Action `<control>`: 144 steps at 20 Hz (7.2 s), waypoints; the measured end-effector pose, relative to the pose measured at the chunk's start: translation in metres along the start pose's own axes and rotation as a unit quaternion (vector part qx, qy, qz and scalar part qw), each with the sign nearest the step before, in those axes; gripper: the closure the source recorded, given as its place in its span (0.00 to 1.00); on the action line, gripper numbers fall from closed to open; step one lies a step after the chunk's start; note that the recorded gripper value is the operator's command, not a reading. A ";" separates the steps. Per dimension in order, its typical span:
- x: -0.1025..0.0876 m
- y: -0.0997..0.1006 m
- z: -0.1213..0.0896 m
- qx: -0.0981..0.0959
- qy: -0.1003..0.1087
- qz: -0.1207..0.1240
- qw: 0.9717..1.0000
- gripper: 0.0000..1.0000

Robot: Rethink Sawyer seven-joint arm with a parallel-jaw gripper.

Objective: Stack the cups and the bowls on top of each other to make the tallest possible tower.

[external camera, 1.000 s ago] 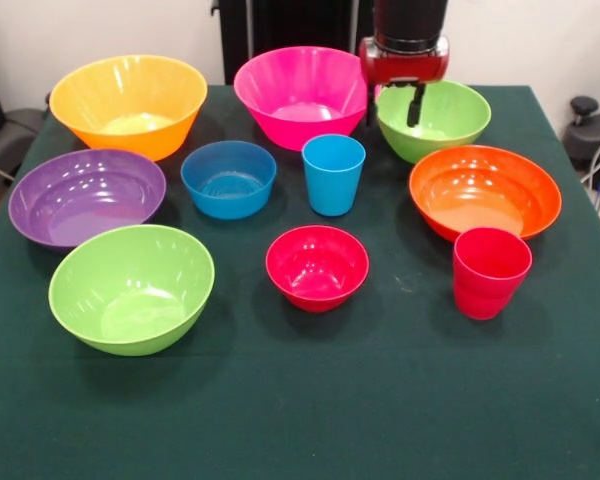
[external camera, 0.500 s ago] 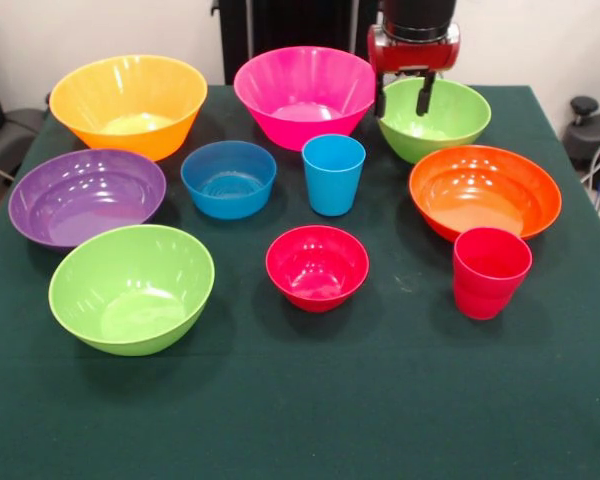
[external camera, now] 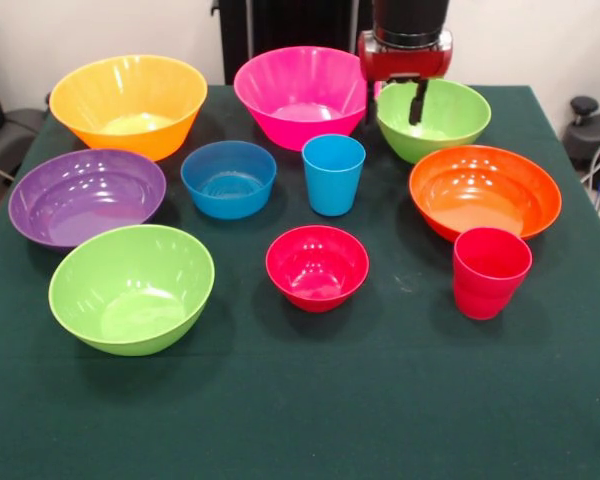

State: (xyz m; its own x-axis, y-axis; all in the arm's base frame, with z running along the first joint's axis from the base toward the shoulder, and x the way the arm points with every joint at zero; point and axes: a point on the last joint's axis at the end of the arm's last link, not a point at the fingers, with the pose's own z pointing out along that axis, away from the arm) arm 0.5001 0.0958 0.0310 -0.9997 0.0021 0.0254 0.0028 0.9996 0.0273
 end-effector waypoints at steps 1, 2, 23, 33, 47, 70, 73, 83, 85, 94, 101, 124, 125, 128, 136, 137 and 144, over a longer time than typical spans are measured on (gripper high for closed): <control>-0.002 -0.002 -0.001 0.000 0.000 0.001 1.000 0.00; -0.007 -0.004 -0.002 0.001 -0.001 0.003 1.000 0.00; -0.047 -0.087 -0.011 0.009 -0.012 0.057 0.998 0.00; -0.040 -0.101 -0.010 0.007 0.013 0.063 0.998 0.00; -0.044 -0.120 0.002 0.010 0.007 0.038 0.999 0.00; -0.022 -0.135 0.058 0.004 0.026 -0.006 1.000 0.00; -0.022 -0.136 0.058 0.004 0.025 -0.005 1.000 0.00; -0.027 -0.127 0.058 -0.004 0.022 -0.005 1.000 0.00; -0.029 -0.121 0.057 -0.007 0.022 -0.005 1.000 0.00; -0.031 -0.082 0.055 -0.020 0.029 -0.001 0.999 0.00; -0.030 -0.044 0.052 -0.030 0.028 0.030 0.999 0.00; -0.022 -0.068 0.062 -0.039 0.008 0.085 0.996 0.00; -0.022 -0.069 0.063 -0.039 0.008 0.086 0.995 0.00; -0.023 -0.074 0.064 -0.043 0.002 0.091 0.995 0.00; -0.024 -0.077 0.065 -0.043 -0.010 0.086 0.995 0.00; -0.023 -0.076 0.065 -0.043 -0.012 0.084 0.995 0.00; -0.014 -0.069 0.066 -0.046 -0.024 0.078 0.996 0.00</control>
State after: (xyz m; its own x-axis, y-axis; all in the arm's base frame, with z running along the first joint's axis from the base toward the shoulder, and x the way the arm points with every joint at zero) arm 0.5117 0.0286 -0.0368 -0.9870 0.1601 -0.0104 0.1578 0.9804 0.1179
